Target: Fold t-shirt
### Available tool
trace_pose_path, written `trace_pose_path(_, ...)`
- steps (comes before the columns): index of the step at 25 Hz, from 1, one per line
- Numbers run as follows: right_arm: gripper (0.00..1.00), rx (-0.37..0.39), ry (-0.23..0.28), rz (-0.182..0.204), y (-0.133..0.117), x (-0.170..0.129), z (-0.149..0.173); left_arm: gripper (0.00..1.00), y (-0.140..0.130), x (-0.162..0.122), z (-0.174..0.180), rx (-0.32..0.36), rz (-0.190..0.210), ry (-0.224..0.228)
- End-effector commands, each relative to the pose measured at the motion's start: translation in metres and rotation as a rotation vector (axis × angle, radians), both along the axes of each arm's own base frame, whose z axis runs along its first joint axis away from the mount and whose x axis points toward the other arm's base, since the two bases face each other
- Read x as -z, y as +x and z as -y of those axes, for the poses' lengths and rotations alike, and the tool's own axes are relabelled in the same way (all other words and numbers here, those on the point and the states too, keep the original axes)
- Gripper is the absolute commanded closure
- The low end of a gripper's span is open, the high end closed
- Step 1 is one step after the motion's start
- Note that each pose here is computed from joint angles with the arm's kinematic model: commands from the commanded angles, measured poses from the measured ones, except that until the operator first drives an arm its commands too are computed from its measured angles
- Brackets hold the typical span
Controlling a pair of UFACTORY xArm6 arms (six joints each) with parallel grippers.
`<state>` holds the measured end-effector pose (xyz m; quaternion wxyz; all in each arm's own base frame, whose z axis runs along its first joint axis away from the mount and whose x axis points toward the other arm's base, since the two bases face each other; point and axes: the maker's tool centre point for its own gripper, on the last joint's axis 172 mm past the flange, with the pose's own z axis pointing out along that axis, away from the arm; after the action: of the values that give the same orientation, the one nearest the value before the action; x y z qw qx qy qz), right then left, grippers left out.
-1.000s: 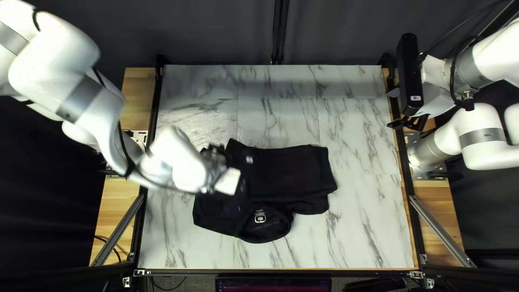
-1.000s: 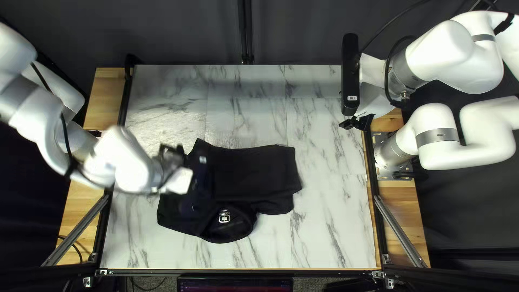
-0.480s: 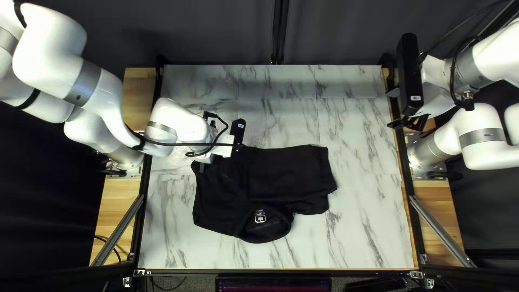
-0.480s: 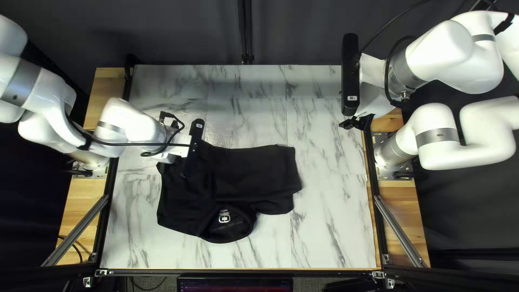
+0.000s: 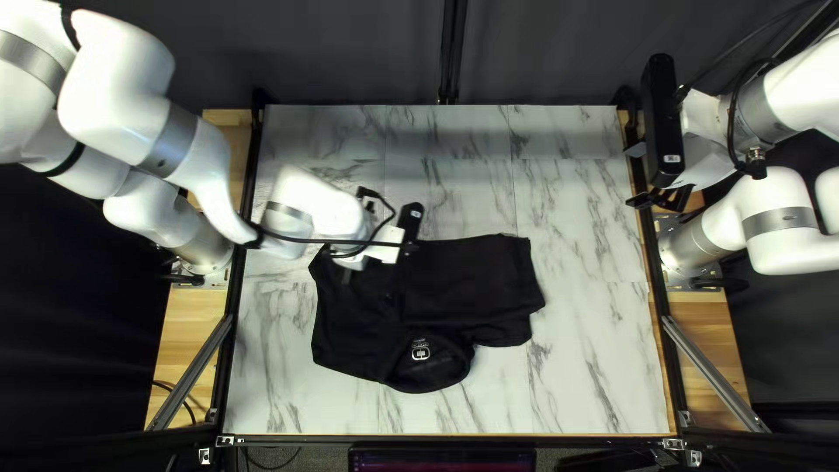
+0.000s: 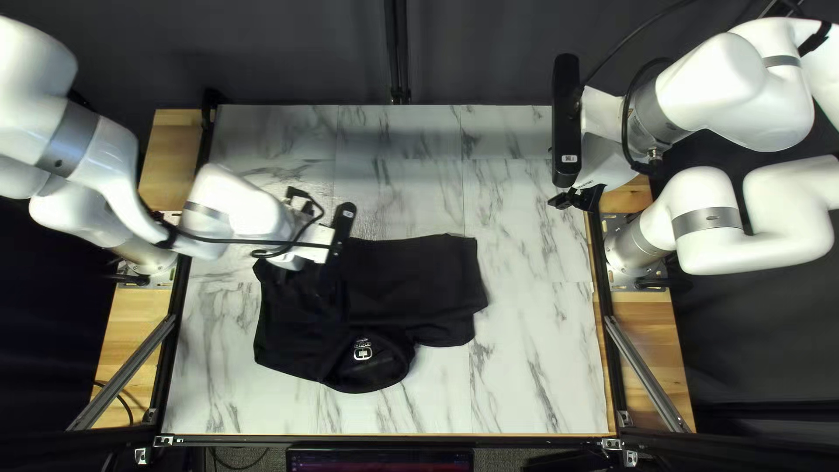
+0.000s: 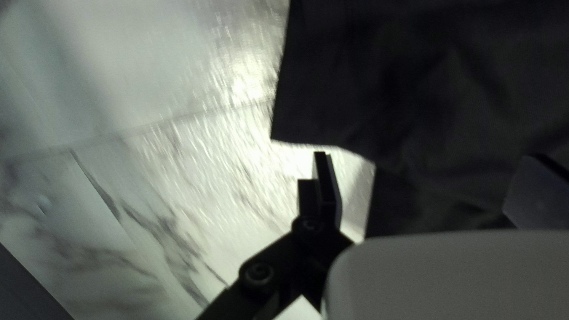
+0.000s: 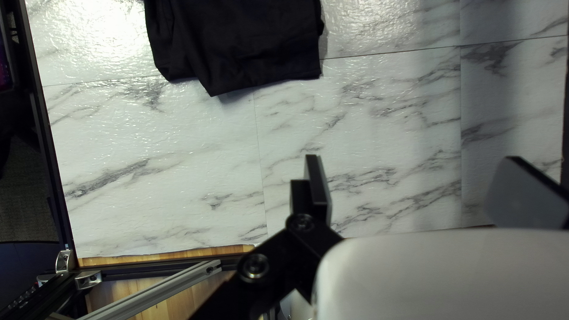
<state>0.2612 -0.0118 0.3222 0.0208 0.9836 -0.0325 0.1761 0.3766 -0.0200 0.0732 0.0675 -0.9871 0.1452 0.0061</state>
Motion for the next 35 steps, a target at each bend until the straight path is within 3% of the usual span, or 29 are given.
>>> trace_pose_path(1, 0.00, 0.000, 0.000, 0.000, 0.000, 0.000, 0.000, 0.00, 0.028, 0.002, -0.006, 0.066, -0.036, -0.037)
trace_pose_path(5, 0.00, 0.000, 0.000, 0.000, 0.000, 0.000, 0.000, 0.00, 0.041, 0.004, -0.017, 0.107, -0.075, -0.085)
trace_pose_path(15, 0.00, 0.000, 0.000, 0.000, 0.000, 0.000, 0.000, 0.00, 0.041, 0.031, -0.018, 0.093, -0.154, -0.183)
trace_pose_path(17, 0.00, 0.000, 0.000, 0.000, 0.000, 0.000, 0.000, 0.16, 0.040, 0.034, -0.016, 0.090, -0.162, -0.193)
trace_pose_path(19, 0.00, 0.000, 0.000, 0.000, 0.000, 0.000, 0.000, 0.44, 0.040, 0.036, -0.015, 0.087, -0.169, -0.202)
trace_pose_path(20, 0.00, 0.000, 0.000, 0.000, 0.000, 0.000, 0.000, 0.75, 0.040, 0.037, -0.014, 0.087, -0.170, -0.205)
trace_pose_path(21, 0.00, 0.000, 0.000, 0.000, 0.000, 0.000, 0.000, 0.94, 0.041, 0.037, -0.014, 0.087, -0.172, -0.209)
trace_pose_path(28, 0.00, 0.000, 0.000, 0.000, 0.000, 0.000, 0.000, 0.99, 0.047, 0.027, -0.006, 0.110, -0.187, -0.221)
trace_pose_path(35, 0.00, 0.000, 0.000, 0.000, 0.000, 0.000, 0.000, 0.99, 0.037, -0.009, -0.003, 0.128, -0.180, -0.183)
